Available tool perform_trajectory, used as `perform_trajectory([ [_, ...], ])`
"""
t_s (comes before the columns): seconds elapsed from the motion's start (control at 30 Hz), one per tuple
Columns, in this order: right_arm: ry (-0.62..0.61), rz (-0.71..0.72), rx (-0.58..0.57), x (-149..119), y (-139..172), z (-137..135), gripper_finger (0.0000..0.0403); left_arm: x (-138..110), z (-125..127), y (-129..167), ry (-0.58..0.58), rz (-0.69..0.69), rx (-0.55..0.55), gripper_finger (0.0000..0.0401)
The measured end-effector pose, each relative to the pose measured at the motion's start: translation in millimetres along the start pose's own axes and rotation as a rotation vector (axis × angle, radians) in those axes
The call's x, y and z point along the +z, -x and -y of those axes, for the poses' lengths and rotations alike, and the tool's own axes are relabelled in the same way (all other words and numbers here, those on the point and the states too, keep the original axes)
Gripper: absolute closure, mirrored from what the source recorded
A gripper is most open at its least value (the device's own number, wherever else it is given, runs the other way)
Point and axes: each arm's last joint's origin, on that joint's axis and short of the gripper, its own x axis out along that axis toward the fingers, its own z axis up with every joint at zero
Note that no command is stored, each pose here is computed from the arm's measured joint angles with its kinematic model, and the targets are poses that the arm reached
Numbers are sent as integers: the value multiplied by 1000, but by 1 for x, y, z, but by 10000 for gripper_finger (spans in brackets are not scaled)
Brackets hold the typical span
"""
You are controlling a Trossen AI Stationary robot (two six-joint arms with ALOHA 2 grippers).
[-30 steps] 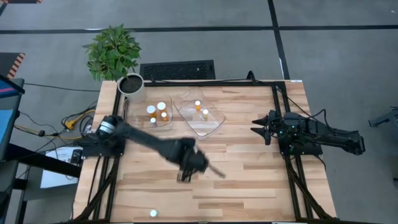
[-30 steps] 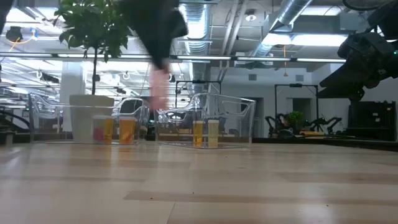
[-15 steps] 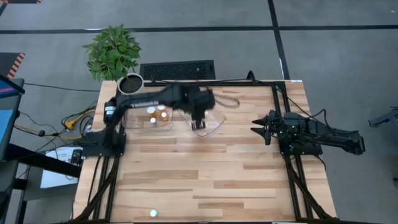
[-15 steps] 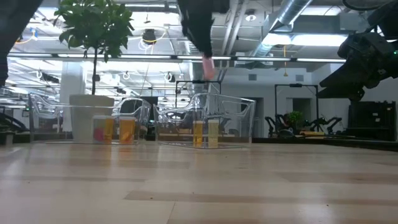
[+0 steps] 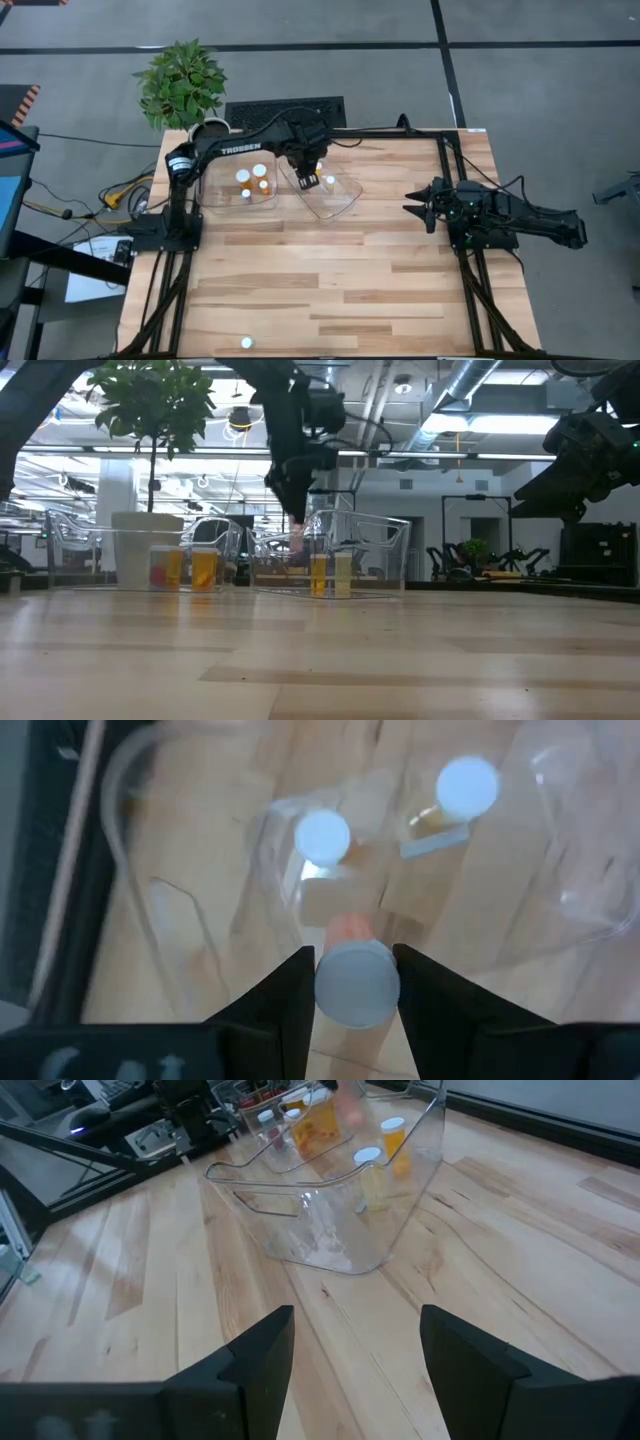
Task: Pick and place medicine bottles into bin by pill shape (circle, oval)
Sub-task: Put the small red tablet bottle into the right transparent bin
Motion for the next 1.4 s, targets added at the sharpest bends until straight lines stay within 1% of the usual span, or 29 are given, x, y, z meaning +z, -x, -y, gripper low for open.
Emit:
perform_trajectory([
  [0.27,0,0,0,0,0,0,178,-11,0,-33,0,-1,-12,282],
  [0.4,0,0,0,0,0,0,178,-15,3,-44,-10,20,-67,282],
  [0.73,2,0,0,0,0,0,178,-18,3,-47,-14,9,-76,282],
  [0.9,12,0,0,0,0,0,178,-19,3,-58,-11,-29,-84,282],
  [1.07,12,-1,0,0,0,0,178,-18,3,-63,-10,-35,-73,282],
  [1.27,13,-1,0,0,0,0,178,-14,2,-59,-19,-42,-68,281],
  [1.4,13,0,0,0,0,0,178,-8,1,-54,-19,-9,-53,265],
])
